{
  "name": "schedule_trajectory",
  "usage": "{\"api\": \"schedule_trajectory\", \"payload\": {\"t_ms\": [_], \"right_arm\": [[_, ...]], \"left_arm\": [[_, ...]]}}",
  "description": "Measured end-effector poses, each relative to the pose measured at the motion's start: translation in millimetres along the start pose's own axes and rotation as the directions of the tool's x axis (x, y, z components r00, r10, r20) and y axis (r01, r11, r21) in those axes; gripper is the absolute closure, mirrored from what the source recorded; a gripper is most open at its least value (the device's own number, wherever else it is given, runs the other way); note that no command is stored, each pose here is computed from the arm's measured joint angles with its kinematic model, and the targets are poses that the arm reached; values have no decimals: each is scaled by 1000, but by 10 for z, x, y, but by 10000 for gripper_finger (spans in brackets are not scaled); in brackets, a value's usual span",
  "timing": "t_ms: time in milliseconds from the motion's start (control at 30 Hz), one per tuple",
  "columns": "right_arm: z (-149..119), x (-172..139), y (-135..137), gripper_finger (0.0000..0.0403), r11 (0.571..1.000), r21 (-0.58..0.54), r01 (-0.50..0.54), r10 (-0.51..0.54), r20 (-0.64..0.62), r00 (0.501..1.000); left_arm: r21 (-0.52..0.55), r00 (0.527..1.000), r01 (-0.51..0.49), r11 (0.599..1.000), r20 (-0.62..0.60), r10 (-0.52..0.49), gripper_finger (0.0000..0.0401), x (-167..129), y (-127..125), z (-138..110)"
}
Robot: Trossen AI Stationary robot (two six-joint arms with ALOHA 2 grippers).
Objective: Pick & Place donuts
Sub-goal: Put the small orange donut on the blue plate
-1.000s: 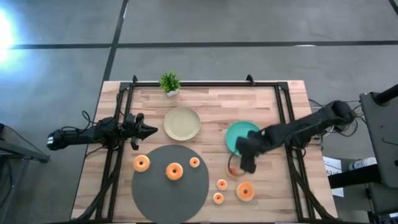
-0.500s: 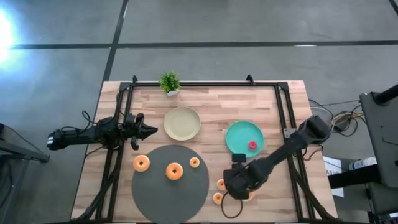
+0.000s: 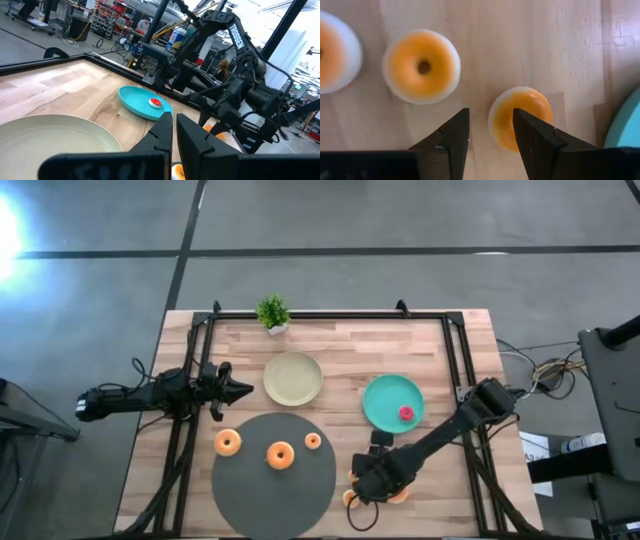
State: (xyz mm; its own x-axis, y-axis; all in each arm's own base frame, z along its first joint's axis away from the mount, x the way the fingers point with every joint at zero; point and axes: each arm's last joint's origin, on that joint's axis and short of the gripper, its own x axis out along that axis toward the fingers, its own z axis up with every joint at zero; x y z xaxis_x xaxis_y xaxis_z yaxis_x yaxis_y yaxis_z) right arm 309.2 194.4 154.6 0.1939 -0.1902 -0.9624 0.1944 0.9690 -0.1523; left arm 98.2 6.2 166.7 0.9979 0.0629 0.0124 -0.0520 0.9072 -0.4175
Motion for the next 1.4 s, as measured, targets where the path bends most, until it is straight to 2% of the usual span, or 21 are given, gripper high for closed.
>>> {"api": "schedule_trajectory", "payload": {"t_ms": [267, 467, 867, 1000, 1167, 1300, 1400], "right_arm": [[-52, 45, -34, 260, 997, 52, 62, -59, -54, 997], [-25, -150, -96, 238, 990, 120, 73, -73, -3, 997], [-85, -10, -65, 227, 987, 123, 103, -98, -45, 994], [-136, 78, -73, 235, 984, 132, 118, -108, -81, 991], [-165, 112, -73, 256, 987, 139, 84, -69, -109, 992], [-157, 107, -83, 282, 985, 157, 64, -44, -131, 990], [-133, 65, -93, 312, 973, 224, 45, -16, -128, 992]], "left_arm": [[0, 1000, 0, 1000, 0, 0, 401, 0, 0, 0], [-16, 1000, 0, 1000, 0, 0, 401, 0, 0, 0], [-17, 1000, 0, 1000, 0, 0, 401, 0, 0, 0], [-17, 1000, 0, 1000, 0, 0, 401, 0, 0, 0], [-18, 1000, 0, 1000, 0, 0, 401, 0, 0, 0], [-18, 1000, 0, 1000, 0, 0, 401, 0, 0, 0], [-18, 1000, 0, 1000, 0, 0, 401, 0, 0, 0]]}}
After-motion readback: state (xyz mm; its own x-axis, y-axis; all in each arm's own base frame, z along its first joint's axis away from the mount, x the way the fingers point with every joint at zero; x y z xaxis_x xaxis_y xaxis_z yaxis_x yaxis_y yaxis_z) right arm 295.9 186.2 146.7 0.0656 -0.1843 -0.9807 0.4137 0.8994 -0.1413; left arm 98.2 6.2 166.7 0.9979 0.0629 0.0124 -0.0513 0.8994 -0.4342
